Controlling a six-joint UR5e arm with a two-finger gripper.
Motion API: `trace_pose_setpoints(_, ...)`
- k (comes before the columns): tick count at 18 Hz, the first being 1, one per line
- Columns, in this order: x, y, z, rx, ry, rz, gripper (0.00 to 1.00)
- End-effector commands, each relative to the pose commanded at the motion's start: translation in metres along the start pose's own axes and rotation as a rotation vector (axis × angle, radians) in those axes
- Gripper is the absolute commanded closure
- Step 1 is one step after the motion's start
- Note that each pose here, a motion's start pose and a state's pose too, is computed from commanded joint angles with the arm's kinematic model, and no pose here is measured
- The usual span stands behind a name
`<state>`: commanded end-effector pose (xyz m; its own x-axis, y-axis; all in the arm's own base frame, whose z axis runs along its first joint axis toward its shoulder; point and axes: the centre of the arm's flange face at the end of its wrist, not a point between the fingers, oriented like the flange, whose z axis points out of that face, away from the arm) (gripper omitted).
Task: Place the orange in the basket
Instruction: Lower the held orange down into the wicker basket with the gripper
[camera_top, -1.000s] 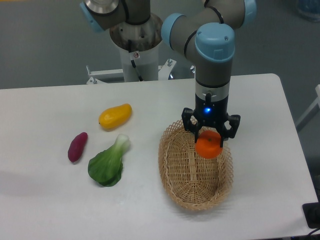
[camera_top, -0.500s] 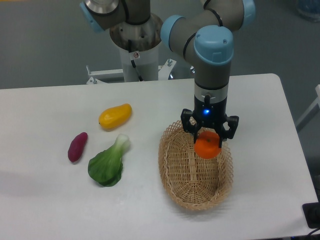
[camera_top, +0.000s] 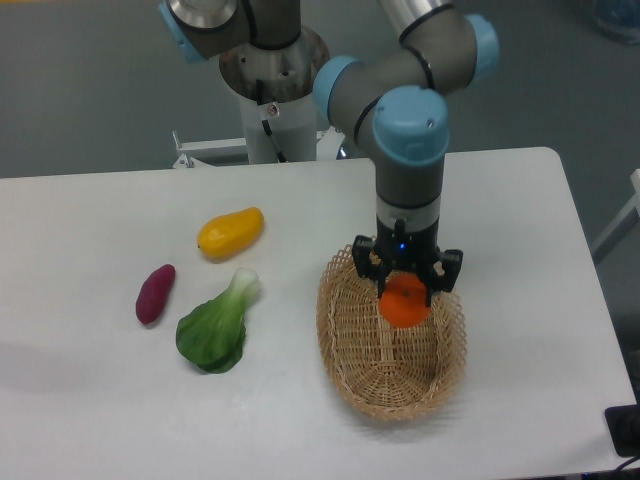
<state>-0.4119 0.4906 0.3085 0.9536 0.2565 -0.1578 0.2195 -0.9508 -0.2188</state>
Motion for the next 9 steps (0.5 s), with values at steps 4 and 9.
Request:
trace_pose_setpoints(4, -0.004, -0.021, 0.028, 0.014, -0.004, -0.12, 0.45)
trace_pose_setpoints(9, -0.003, -0.019, 0.072, -0.036, 0.026, -0.147, 0.45)
